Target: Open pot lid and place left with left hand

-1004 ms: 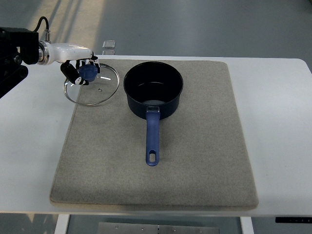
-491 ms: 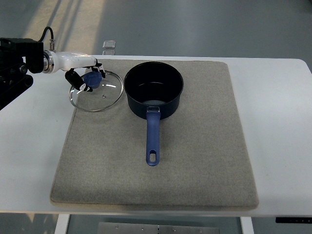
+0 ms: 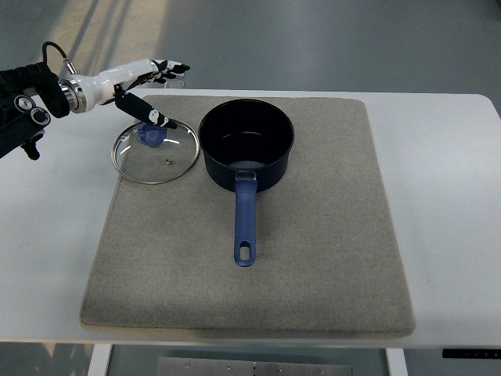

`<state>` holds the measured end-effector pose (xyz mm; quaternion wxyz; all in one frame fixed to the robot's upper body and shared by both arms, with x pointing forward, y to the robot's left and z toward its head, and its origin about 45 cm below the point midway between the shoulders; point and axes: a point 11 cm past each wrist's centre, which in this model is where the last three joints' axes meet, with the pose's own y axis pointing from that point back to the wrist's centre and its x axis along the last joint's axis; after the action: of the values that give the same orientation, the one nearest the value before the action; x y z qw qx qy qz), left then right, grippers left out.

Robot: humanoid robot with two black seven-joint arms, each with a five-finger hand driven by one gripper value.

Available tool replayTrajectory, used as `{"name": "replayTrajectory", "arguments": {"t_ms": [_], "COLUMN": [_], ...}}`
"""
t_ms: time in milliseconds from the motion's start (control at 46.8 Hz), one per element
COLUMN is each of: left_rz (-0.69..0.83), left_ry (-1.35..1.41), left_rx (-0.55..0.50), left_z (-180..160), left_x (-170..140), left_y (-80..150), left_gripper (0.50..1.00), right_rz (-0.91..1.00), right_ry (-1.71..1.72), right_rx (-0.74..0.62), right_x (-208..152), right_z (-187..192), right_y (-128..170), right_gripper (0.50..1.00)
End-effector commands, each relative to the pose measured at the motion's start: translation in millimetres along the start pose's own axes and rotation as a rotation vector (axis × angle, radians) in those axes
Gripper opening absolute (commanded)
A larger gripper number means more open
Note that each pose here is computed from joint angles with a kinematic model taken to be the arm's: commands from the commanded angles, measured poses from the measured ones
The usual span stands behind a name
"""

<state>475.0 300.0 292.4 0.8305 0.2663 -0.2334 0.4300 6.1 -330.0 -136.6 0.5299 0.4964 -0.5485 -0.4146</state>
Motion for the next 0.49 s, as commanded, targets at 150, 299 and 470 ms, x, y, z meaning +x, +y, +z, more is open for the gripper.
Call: {"name": "replayTrajectory", "arguments": {"t_ms": [150, 299, 470], "left_rz": [0.179, 0.215, 0.148], "left_ry": [0.555, 0.738, 0.890], "left_rx": [-0.092, -0.129, -0.214], "left_z": [-11.5, -23.0, -33.1], "left_x": [27.1, 37.3, 46.6], "left_y": [10.5, 18.0, 31.8], "left_gripper": [0.992, 0.992, 0.992], "right_rz": [0.000, 0.000, 0.000], "right_ry": [0.000, 0.000, 0.000], "right_rx": [0.001, 0.001, 0.001], "right_x": [0.1, 0.1, 0.1], "right_z": [-0.5, -0.5, -0.5], "right_y": [0.0, 0.0, 0.0], "right_gripper": [0.915, 0.917, 0.917]}}
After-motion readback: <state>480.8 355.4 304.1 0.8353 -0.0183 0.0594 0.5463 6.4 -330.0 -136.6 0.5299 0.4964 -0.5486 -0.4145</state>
